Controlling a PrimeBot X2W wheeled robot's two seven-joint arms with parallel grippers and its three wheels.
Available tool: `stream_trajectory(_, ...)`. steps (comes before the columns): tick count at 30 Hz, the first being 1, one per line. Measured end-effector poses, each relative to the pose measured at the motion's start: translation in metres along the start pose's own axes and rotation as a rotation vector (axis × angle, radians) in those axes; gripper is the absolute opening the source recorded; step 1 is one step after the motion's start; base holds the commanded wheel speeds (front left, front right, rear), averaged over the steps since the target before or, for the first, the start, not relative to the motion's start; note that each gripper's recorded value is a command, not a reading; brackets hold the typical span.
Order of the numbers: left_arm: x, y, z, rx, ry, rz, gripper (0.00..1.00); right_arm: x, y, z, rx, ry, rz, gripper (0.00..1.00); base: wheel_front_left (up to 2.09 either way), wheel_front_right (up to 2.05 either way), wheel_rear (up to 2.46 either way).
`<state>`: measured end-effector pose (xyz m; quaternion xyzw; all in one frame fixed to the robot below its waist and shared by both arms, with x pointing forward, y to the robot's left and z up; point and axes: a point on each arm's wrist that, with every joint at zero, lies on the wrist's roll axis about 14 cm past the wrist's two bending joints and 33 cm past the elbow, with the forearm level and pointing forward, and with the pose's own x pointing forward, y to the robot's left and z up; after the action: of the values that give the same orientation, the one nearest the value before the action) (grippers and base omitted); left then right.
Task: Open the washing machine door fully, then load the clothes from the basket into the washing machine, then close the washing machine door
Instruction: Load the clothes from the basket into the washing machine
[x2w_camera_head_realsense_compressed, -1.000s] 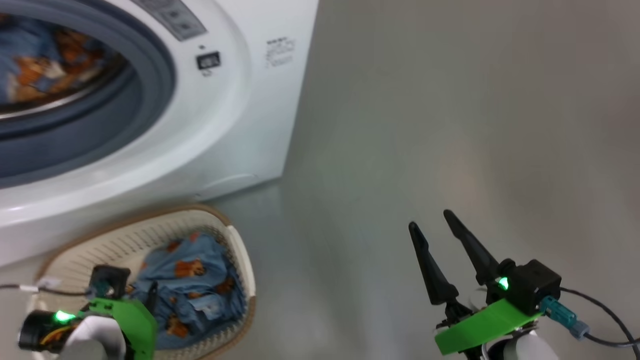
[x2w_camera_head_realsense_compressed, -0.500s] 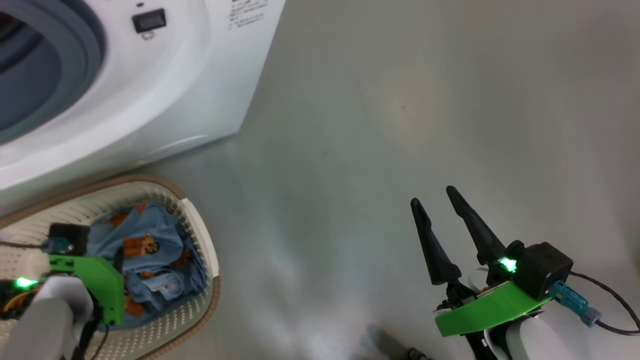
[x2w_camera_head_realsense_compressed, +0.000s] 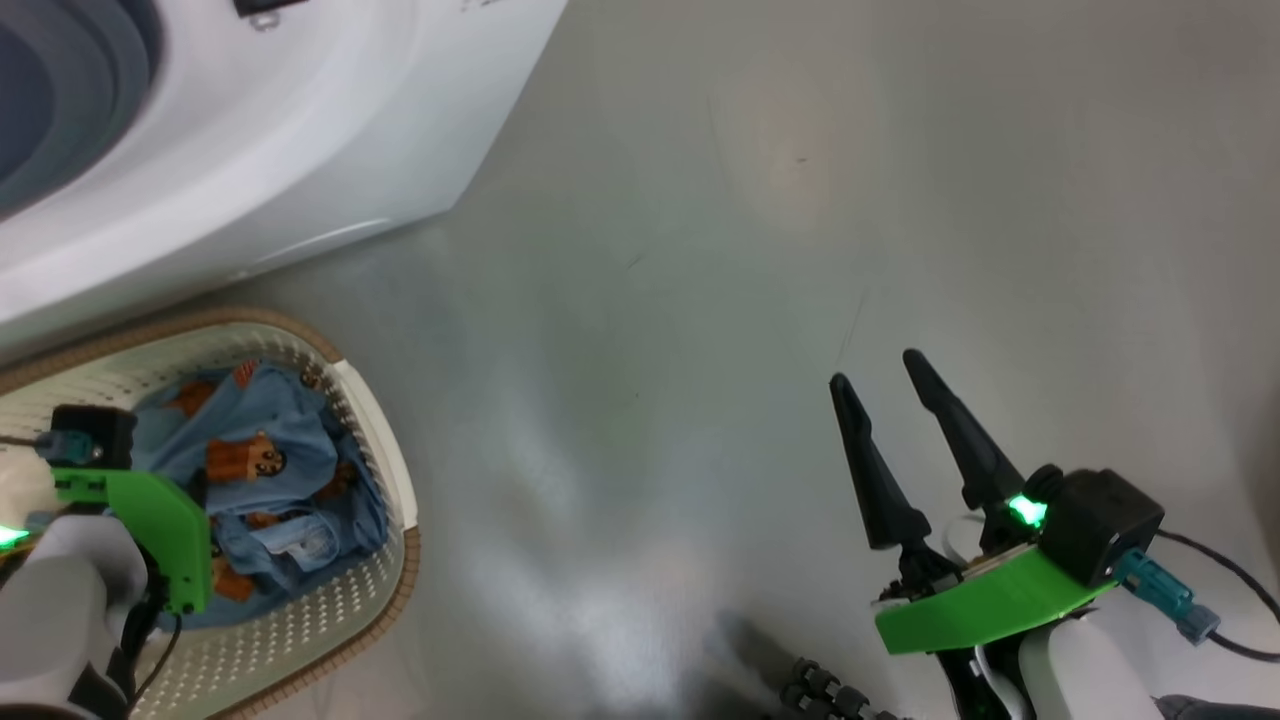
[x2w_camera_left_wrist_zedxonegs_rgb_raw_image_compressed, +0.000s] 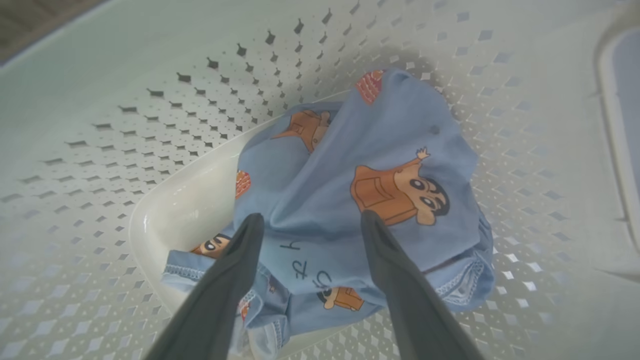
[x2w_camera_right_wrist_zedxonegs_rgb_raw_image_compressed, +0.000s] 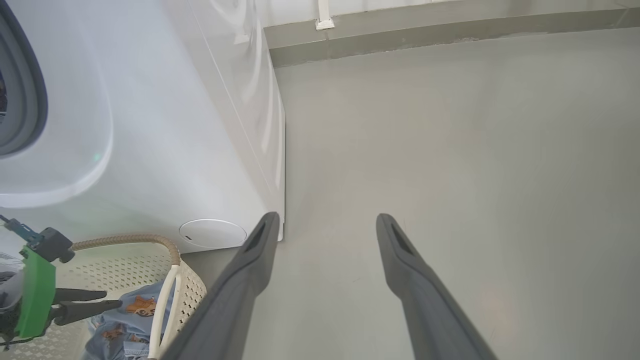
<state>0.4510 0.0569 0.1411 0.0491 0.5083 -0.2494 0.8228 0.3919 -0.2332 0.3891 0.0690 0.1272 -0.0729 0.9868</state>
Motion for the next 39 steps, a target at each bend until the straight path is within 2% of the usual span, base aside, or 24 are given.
stream_trajectory(19,0.047,-0.007,-0.018,-0.051,0.111,-0.062,1.00,0.025,0.002,-0.030,-0.023,0.066,0.015,1.00,0.00,0.00,0.00)
stream_trajectory(28,0.059,-0.011,-0.029,-0.037,0.122,-0.085,1.00,0.031,0.001,-0.040,-0.031,0.088,0.014,1.00,0.00,0.00,0.00)
stream_trajectory(29,0.060,-0.011,-0.027,-0.034,0.111,-0.086,0.93,0.032,0.001,-0.041,-0.031,0.090,0.014,1.00,0.00,0.00,0.00)
stream_trajectory(31,0.062,-0.013,-0.026,-0.032,0.096,-0.089,0.53,0.032,0.001,-0.042,-0.031,0.091,0.015,1.00,0.00,0.00,0.00)
stream_trajectory(35,0.064,-0.021,-0.024,-0.023,0.076,-0.104,0.26,0.036,0.002,-0.039,-0.035,0.081,0.019,1.00,0.00,0.00,0.00)
stream_trajectory(36,0.064,-0.023,-0.024,-0.022,0.071,-0.108,0.07,0.037,0.002,-0.038,-0.037,0.077,0.020,1.00,0.00,0.00,0.00)
stream_trajectory(37,0.064,-0.025,-0.024,-0.021,0.071,-0.112,0.00,0.038,0.002,-0.037,-0.038,0.074,0.020,1.00,0.00,0.00,0.00)
stream_trajectory(39,0.064,-0.029,-0.025,-0.019,0.067,-0.118,0.00,0.038,0.001,-0.037,-0.039,0.072,0.019,1.00,0.00,0.00,0.00)
